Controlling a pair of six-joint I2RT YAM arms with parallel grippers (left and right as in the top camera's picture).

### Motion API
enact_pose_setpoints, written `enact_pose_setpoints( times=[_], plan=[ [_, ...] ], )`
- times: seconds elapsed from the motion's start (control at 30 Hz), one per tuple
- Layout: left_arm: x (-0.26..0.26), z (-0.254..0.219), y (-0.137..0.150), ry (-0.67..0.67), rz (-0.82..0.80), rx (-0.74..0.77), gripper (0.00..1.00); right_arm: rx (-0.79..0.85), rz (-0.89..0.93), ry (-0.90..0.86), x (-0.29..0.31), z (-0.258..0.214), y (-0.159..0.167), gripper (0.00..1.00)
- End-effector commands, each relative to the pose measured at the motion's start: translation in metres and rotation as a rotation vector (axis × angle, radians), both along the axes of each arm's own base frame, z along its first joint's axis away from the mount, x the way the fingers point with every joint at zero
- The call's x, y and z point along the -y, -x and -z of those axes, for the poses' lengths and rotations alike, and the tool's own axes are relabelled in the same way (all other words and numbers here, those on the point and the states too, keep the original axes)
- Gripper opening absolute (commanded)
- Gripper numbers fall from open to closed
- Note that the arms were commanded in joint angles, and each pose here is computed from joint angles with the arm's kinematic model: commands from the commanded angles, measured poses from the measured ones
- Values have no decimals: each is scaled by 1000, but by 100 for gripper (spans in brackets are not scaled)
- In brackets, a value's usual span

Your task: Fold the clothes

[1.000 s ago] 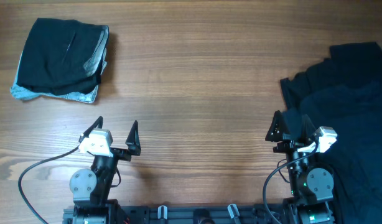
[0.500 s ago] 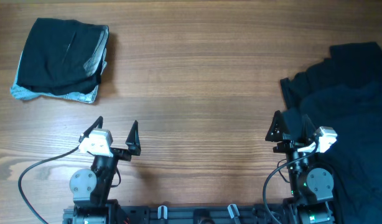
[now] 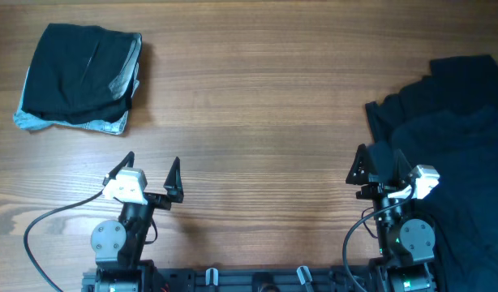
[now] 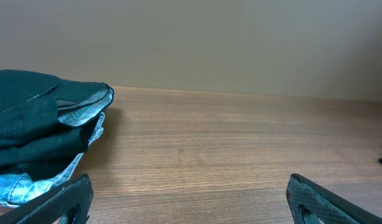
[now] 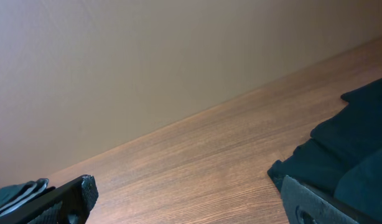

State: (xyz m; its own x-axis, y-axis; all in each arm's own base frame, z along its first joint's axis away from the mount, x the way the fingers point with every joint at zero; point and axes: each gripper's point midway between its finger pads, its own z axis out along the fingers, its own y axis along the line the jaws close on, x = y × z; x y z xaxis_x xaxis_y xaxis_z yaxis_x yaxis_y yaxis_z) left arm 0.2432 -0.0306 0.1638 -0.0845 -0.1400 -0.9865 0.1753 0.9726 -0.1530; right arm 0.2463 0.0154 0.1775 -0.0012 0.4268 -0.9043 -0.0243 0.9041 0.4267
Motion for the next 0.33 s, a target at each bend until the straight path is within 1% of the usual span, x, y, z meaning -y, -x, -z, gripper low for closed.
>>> enact_pose_setpoints(
  times=[0.0, 0.3],
  plan=[
    [-1, 2, 0, 12, -11, 1, 100, 10, -12, 17, -2, -2, 0, 100],
    [-1, 2, 0, 12, -11, 1, 100, 10, -12, 17, -2, -2, 0, 100]
  ],
)
